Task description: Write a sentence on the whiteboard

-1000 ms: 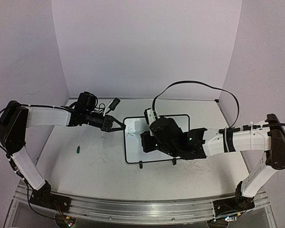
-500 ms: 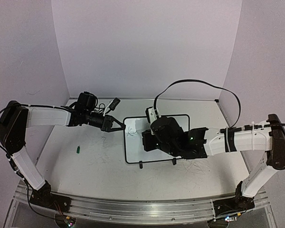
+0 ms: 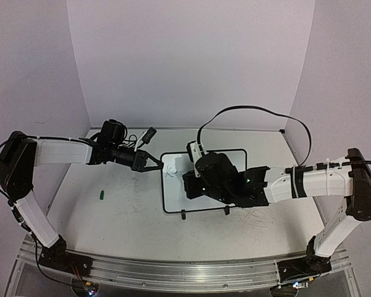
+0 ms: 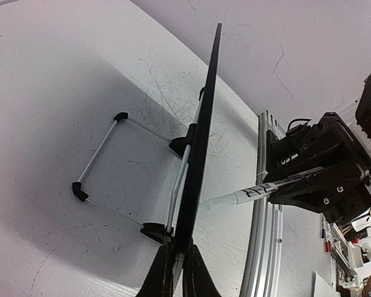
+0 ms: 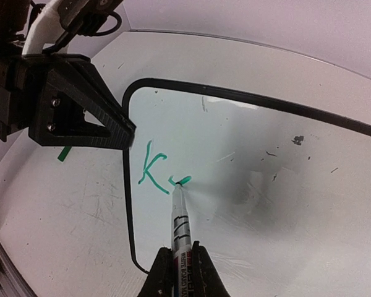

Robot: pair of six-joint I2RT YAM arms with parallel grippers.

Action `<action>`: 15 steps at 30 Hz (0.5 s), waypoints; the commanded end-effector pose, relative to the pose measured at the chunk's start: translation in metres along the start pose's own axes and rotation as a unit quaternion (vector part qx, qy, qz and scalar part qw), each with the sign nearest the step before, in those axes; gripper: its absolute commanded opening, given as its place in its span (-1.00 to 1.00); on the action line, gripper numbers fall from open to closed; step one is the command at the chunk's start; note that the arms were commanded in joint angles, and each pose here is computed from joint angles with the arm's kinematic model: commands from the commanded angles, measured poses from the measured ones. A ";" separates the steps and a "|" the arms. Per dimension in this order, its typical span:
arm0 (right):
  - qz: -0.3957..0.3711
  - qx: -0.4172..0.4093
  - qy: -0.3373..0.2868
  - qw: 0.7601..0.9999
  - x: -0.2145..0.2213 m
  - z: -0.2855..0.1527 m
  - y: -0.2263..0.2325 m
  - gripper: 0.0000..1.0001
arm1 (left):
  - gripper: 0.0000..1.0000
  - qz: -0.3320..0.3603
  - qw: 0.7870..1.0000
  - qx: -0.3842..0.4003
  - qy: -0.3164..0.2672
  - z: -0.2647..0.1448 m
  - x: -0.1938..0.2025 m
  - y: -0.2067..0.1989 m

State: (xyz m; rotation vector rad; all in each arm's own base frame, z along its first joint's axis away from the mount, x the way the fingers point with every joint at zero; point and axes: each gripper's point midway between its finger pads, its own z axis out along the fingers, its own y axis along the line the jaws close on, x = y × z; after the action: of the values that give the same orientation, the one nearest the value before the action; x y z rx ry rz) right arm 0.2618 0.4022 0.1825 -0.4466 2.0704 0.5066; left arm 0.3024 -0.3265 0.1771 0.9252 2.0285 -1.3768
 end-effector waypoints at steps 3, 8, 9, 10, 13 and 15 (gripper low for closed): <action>0.005 -0.006 -0.007 1.000 -0.009 0.005 0.005 -1.00 | -1.00 0.014 1.000 0.022 -0.011 -0.009 -0.011 -0.019; 0.007 0.004 0.001 1.000 -0.004 0.003 0.000 -1.00 | -1.00 0.014 1.000 0.022 -0.011 -0.008 -0.011 -0.019; 0.007 0.007 0.001 1.000 -0.004 0.002 -0.002 -1.00 | -1.00 0.014 1.000 0.023 -0.010 -0.009 -0.011 -0.019; 0.010 0.009 -0.001 1.000 -0.004 0.001 -0.003 -1.00 | -1.00 0.014 1.000 0.022 -0.011 -0.009 -0.011 -0.019; 0.010 0.017 0.006 1.000 0.000 -0.003 -0.009 -1.00 | -1.00 0.015 1.000 0.022 -0.011 -0.009 -0.011 -0.019; 0.010 0.018 0.008 1.000 0.002 -0.005 -0.011 -1.00 | -1.00 0.014 1.000 0.022 -0.011 -0.009 -0.011 -0.019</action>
State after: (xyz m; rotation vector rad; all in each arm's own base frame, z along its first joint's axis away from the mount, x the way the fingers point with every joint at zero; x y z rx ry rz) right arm 0.2597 0.4035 0.1777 -0.4485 2.0896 0.5171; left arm 0.3024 -0.3265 0.1769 0.9249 2.0295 -1.3764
